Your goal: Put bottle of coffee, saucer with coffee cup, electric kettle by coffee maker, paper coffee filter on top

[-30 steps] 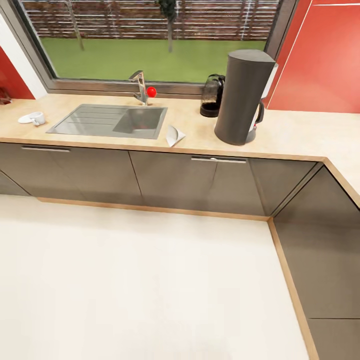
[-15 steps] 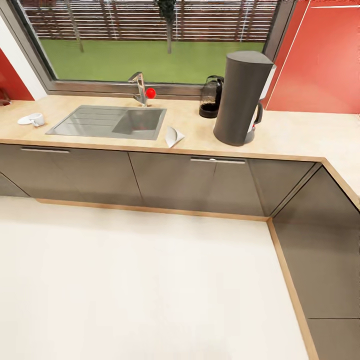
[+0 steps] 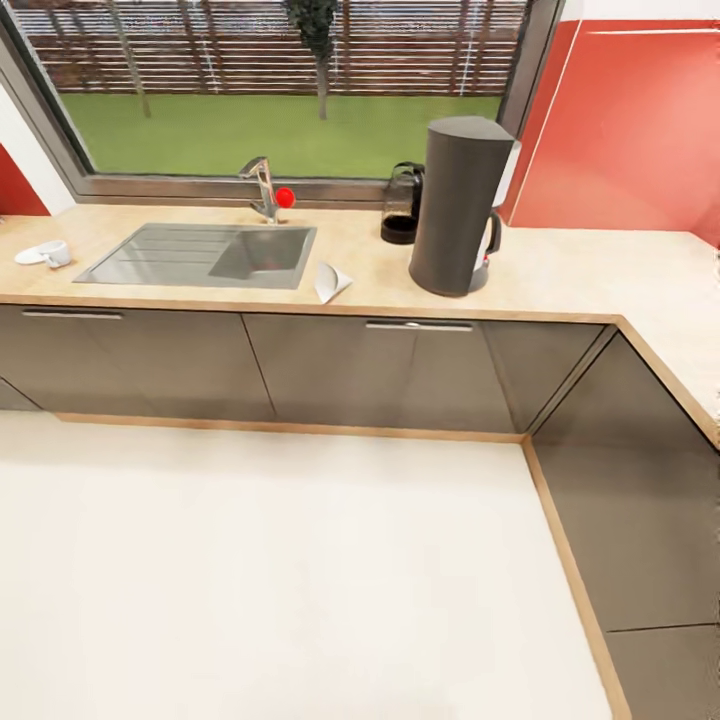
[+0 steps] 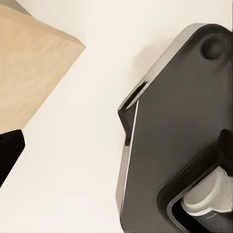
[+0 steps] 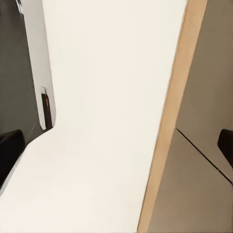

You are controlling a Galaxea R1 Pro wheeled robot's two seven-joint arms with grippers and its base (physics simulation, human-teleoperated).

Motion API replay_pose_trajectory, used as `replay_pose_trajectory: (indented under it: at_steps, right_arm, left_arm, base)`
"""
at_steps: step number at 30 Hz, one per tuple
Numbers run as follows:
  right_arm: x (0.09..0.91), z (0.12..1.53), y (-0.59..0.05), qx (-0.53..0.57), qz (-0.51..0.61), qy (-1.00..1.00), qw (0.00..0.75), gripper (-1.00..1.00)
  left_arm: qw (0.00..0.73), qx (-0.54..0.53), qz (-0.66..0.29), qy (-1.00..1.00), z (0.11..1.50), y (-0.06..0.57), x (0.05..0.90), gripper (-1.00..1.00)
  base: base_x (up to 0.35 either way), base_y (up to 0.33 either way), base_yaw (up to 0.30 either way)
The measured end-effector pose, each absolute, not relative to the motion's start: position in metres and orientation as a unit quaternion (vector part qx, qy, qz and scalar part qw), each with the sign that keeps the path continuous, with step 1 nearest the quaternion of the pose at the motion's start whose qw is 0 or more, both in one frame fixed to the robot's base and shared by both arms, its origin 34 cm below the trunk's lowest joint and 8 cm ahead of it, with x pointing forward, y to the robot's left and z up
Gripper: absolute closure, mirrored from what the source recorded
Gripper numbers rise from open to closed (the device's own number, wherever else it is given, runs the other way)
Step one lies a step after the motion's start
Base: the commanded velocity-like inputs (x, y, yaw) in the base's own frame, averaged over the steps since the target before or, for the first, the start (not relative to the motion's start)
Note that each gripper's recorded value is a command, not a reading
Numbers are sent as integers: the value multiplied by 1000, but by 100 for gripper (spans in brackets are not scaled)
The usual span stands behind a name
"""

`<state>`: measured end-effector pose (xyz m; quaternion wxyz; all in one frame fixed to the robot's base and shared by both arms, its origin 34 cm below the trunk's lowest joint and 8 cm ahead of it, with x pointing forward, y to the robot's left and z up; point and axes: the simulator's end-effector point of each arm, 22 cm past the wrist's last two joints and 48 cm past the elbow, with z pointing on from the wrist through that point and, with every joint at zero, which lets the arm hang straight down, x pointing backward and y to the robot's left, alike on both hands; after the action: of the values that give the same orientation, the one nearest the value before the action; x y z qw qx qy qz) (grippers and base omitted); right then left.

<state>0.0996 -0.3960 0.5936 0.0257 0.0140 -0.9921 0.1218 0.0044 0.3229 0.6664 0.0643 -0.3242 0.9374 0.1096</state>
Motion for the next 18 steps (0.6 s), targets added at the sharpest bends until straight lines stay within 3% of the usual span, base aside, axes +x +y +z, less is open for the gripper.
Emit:
replay_pose_trajectory:
  at_steps: [18]
  right_arm:
    - [109, 597, -414, 20, 133, -991, 17, -100]
  left_arm:
    - [108, -326, 93, 935, 660, 324, 43, -100]
  base:
    - [0, 0, -114]
